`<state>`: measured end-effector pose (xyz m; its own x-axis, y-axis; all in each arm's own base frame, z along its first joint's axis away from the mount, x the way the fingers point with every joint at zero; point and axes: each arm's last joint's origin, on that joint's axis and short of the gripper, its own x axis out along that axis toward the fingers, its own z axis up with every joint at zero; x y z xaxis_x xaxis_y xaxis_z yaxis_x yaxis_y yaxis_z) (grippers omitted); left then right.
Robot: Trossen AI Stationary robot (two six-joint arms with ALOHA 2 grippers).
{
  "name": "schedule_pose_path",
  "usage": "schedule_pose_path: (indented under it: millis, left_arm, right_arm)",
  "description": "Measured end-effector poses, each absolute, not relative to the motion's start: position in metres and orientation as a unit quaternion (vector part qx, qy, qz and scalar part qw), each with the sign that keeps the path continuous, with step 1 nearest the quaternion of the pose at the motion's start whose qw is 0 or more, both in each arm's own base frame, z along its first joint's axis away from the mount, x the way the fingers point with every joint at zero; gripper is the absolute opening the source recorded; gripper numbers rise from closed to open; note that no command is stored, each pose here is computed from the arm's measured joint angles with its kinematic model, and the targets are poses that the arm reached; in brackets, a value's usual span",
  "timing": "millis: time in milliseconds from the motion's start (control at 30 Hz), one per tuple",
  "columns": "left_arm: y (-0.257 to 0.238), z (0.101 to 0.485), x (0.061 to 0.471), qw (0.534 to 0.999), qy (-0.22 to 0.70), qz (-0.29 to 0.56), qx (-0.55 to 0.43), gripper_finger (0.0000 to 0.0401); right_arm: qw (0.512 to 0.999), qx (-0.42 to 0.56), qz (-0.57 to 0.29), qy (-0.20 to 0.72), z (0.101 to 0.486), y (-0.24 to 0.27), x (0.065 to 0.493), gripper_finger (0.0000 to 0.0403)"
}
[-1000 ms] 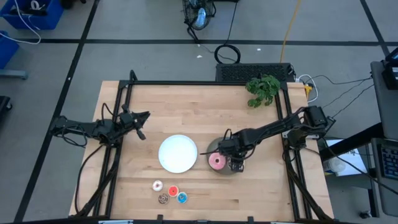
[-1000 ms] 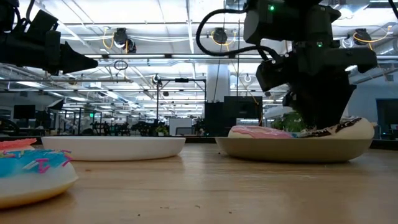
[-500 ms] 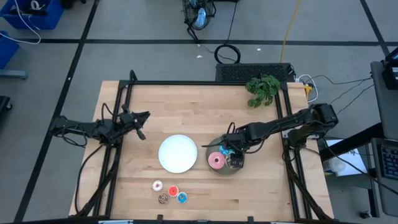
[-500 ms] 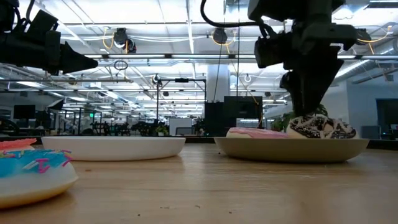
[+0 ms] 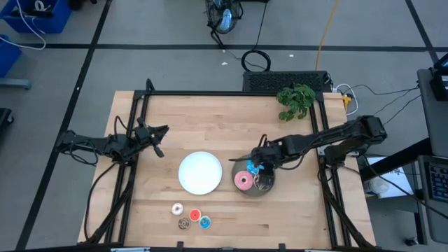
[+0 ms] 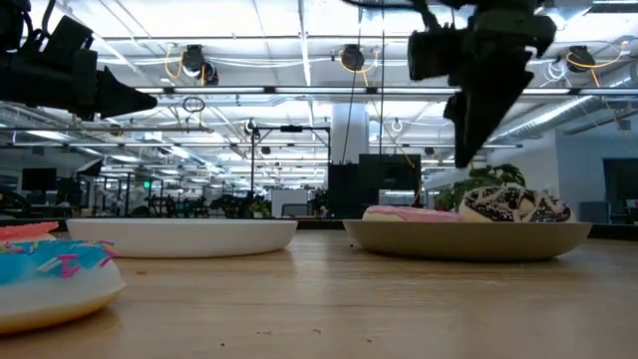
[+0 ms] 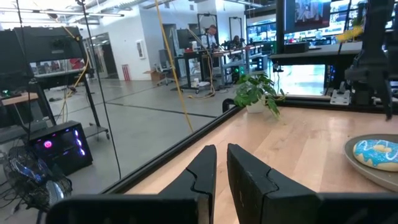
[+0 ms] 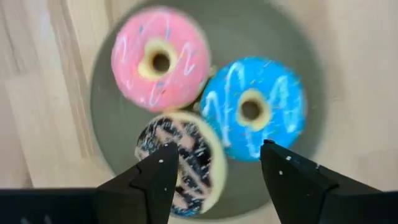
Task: Pick & Place donuts
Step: Put the small white donut on the white plate
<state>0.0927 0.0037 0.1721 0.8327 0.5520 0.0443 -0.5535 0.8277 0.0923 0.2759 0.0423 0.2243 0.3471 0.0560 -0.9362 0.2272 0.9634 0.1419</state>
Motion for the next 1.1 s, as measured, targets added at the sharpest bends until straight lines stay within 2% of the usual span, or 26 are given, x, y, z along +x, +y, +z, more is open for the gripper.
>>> schedule_pose_path:
  millis: [133, 233, 400, 533, 733, 933, 1100]
  left_arm:
    - [0.004, 0.172, 0.093, 0.956, -0.008, 0.289, 0.05, 0.0047]
    - [0.004, 0.172, 0.093, 0.956, -0.008, 0.289, 0.05, 0.0047]
    - [0.004, 0.172, 0.093, 0.955, -0.005, 0.289, 0.058, 0.0047]
    - [0.004, 0.172, 0.093, 0.955, -0.003, 0.289, 0.061, 0.0047]
    - [0.004, 0.172, 0.093, 0.955, -0.002, 0.289, 0.064, 0.0047]
    - [0.005, 0.173, 0.092, 0.95, -0.005, 0.305, 0.074, 0.0047]
    - [0.005, 0.174, 0.092, 0.947, -0.005, 0.308, 0.086, 0.0047]
  right_arm:
    - [0.845, 0.095, -0.063, 0.523, 0.247, 0.038, 0.265, 0.0205]
    - [0.883, 0.064, -0.048, 0.461, 0.271, 0.04, 0.255, 0.0181]
    - [0.943, 0.017, 0.006, 0.331, 0.292, 0.042, 0.233, 0.0092]
    - [0.969, 0.005, 0.022, 0.245, 0.281, 0.037, 0.204, 0.0013]
    - [0.995, -0.005, 0.012, 0.1, 0.241, 0.024, 0.176, 0.0006]
    - [0.998, -0.028, 0.002, 0.062, 0.202, 0.017, 0.16, 0.0002]
    - [0.998, -0.057, -0.009, 0.022, 0.189, 0.013, 0.154, 0.0001]
